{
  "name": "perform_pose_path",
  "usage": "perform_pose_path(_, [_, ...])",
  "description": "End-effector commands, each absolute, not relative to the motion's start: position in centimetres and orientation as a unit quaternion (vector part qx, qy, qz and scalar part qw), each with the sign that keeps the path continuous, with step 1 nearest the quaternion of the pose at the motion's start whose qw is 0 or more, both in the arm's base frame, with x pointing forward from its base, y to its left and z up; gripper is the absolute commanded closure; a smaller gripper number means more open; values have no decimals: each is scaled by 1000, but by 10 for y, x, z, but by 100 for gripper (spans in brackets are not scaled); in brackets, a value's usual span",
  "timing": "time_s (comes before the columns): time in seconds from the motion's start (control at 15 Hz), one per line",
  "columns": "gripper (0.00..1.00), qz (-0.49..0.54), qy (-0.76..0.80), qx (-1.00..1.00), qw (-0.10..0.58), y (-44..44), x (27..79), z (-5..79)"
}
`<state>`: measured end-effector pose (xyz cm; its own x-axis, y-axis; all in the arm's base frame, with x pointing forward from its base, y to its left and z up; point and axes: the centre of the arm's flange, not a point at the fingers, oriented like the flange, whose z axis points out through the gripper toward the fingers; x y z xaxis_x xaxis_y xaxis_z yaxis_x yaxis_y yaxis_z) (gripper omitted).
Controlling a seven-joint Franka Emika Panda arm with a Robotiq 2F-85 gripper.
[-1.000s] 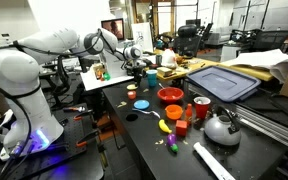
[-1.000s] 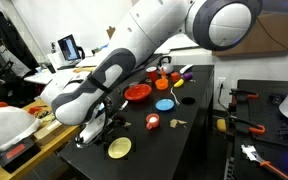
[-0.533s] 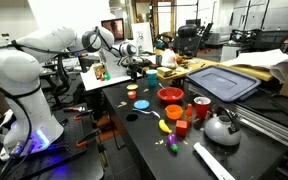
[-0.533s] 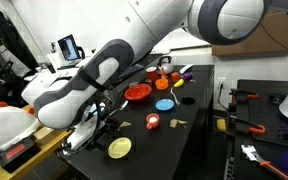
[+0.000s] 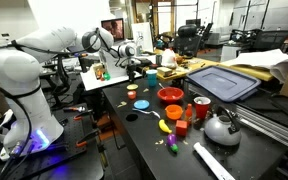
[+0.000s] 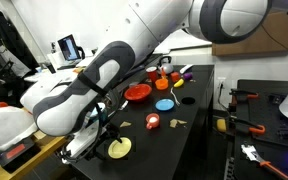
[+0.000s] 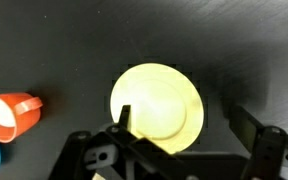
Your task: Move the yellow plate to the right.
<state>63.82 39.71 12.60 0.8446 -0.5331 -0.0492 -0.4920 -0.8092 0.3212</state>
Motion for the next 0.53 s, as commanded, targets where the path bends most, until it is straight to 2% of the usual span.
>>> perform_pose_path(0.0, [0,-88,-264,949,147,379,618,126])
perform_pose_path(0.47, [0,-99,-274,941,174,371,604,134])
